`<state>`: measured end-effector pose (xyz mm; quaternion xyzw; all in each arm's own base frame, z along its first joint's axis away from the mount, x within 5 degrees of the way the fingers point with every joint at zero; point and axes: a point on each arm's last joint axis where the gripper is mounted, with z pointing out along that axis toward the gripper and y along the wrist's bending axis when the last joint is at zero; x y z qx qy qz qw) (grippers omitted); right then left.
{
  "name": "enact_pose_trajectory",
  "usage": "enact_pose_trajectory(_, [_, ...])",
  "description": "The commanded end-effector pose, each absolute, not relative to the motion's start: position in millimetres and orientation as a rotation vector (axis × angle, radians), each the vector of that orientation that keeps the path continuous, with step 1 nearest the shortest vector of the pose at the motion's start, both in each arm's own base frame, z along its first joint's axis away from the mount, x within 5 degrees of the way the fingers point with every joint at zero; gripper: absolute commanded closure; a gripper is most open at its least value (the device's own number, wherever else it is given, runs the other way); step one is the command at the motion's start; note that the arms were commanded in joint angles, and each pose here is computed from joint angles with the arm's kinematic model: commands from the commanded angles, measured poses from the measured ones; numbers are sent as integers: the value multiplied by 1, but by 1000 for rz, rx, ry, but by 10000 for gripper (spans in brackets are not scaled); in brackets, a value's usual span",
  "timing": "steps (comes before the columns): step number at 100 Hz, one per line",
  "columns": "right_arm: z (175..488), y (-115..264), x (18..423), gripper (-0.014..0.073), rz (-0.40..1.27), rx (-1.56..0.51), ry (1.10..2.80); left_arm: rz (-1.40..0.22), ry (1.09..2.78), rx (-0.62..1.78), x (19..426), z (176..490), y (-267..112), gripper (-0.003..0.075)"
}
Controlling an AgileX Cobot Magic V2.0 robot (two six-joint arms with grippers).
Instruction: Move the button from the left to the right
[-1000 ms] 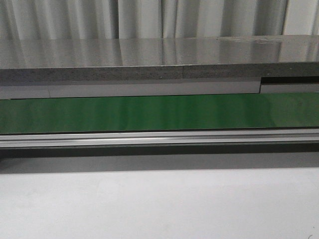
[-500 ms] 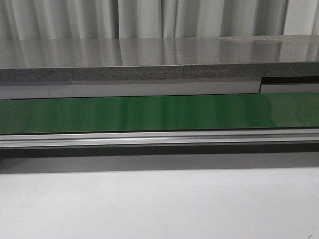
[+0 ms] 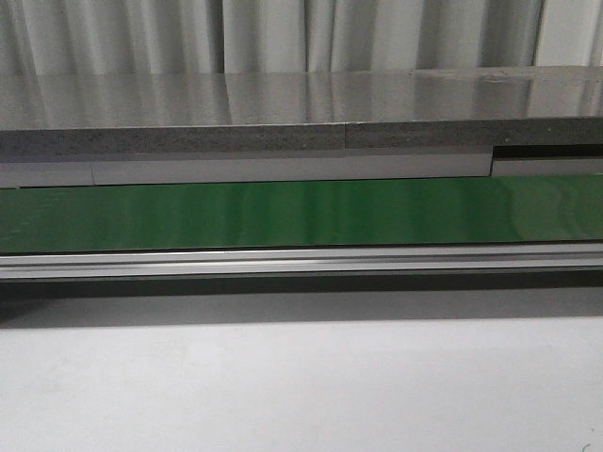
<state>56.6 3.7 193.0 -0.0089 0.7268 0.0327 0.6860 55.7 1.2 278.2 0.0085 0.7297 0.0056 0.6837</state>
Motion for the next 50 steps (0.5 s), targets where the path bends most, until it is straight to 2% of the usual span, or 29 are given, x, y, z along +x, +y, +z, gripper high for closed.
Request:
enact_pose_trajectory(1, [208, 3, 54, 661, 61, -16, 1506, 24, 1648, 17, 61, 317, 2, 741])
enact_pose_trajectory(13, [208, 3, 54, 661, 61, -16, 1506, 51, 1824, -7, 72, 351, 4, 741])
enact_pose_trajectory(27, [208, 3, 54, 661, 61, -16, 1506, 71, 2028, -32, 91, 371, 5, 741])
enact_pose_trajectory(39, [208, 3, 54, 661, 61, -16, 1506, 29, 2193, -54, 106, 371, 2, 741])
enact_pose_trajectory(50, [208, 3, 54, 661, 61, -16, 1506, 13, 2266, -58, 120, 365, 0, 741])
